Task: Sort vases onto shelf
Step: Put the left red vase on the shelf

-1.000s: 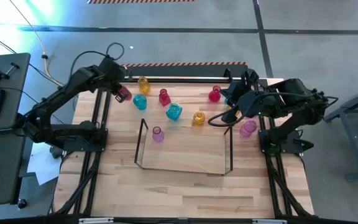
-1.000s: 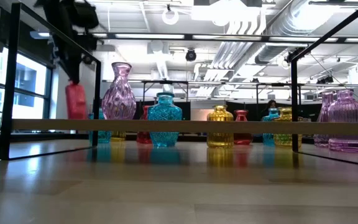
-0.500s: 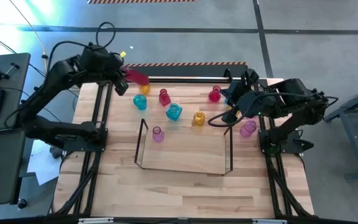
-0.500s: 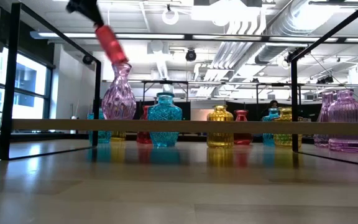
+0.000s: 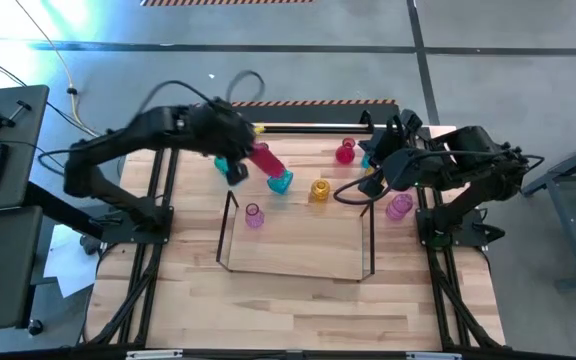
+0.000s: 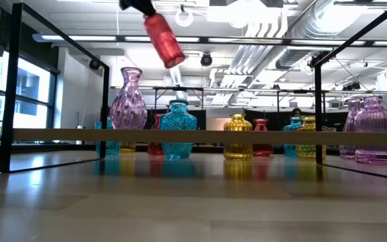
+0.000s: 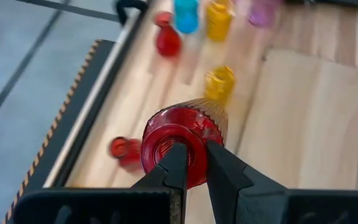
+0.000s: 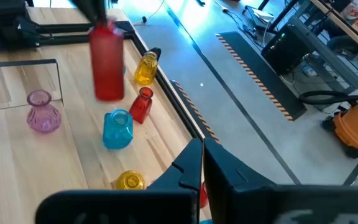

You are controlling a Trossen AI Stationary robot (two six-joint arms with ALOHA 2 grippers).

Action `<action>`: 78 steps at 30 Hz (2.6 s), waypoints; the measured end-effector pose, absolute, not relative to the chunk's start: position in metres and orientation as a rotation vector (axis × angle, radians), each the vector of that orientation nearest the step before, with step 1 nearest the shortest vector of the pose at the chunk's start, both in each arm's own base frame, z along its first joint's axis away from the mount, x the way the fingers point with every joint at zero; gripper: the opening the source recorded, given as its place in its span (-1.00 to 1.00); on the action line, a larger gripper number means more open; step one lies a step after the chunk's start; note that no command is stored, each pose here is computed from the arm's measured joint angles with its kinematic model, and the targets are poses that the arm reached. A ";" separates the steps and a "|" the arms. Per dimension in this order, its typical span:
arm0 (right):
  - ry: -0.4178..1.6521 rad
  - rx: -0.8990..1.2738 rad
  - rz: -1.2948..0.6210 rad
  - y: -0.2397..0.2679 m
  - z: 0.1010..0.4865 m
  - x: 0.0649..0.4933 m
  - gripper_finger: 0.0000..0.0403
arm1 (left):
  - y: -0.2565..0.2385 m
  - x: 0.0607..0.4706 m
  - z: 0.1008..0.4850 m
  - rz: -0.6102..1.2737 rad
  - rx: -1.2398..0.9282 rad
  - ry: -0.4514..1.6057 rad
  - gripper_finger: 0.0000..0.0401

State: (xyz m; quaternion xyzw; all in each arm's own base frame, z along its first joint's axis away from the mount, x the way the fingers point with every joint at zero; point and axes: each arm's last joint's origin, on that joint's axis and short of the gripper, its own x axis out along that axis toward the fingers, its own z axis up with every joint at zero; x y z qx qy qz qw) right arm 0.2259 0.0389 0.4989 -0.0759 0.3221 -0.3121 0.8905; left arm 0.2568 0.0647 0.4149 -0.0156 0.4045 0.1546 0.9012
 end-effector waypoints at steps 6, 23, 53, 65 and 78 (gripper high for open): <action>0.669 -0.159 -0.647 0.039 0.499 0.226 -1.00 | 0.048 0.285 0.394 0.240 0.000 0.922 -0.86; 0.666 -0.161 -0.652 0.039 0.499 0.226 -1.00 | -0.010 0.327 0.354 0.077 0.081 1.054 -0.86; 0.670 -0.165 -0.647 0.039 0.499 0.226 -1.00 | -0.016 0.356 0.304 0.107 0.191 1.245 -0.86; 0.670 -0.164 -0.647 0.039 0.499 0.226 -1.00 | -0.016 0.356 0.304 0.091 0.178 1.249 -0.81; 0.670 -0.164 -0.647 0.039 0.499 0.226 -1.00 | -0.018 0.356 0.303 0.050 0.151 1.248 -0.68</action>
